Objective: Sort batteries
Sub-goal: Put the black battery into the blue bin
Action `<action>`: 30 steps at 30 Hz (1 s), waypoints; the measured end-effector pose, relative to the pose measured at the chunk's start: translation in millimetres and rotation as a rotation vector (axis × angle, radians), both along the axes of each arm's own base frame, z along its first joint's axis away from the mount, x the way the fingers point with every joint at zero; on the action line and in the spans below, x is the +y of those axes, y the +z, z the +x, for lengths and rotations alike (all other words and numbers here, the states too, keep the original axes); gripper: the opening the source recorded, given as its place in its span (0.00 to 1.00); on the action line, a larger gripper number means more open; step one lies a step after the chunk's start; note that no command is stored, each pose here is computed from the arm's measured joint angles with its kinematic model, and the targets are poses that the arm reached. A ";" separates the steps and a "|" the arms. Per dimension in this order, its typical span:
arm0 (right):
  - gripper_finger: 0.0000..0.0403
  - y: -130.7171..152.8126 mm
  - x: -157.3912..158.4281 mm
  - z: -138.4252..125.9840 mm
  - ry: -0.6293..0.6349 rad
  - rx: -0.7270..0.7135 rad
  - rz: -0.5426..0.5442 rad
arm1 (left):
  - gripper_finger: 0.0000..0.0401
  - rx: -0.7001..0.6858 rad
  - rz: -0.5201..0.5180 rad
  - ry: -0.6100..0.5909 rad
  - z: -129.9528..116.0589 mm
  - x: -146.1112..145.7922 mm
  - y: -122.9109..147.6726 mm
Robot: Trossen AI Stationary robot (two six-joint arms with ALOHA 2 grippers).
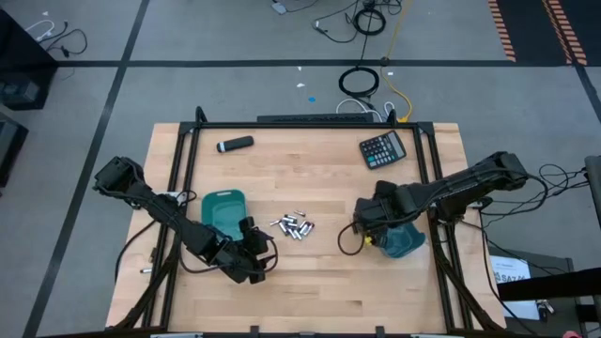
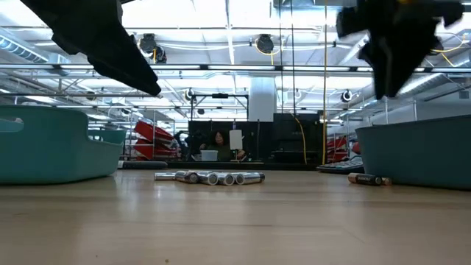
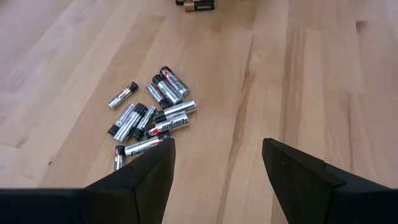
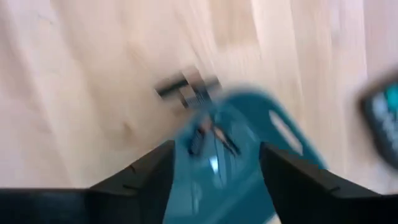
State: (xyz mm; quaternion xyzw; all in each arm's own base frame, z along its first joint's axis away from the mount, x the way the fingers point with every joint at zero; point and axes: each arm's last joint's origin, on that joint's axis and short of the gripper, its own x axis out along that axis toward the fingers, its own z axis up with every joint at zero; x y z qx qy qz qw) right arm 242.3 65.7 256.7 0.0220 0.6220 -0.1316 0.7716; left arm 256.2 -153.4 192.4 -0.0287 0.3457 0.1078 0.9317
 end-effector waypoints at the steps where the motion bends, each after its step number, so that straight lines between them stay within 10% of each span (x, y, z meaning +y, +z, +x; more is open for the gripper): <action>1: 0.59 4.1 3.4 5.5 0.041 -0.036 0.003 | 0.63 -0.001 -0.001 0.000 0.1 -0.1 0.1; 11: 0.67 -30.4 26.7 55.0 0.401 0.073 -0.028 | 0.63 -0.001 -0.005 -0.001 0.1 -0.3 0.1; 30: 0.68 -85.5 0.4 88.0 0.467 0.319 0.027 | 0.63 0.015 -0.012 -0.012 0.3 0.8 -0.6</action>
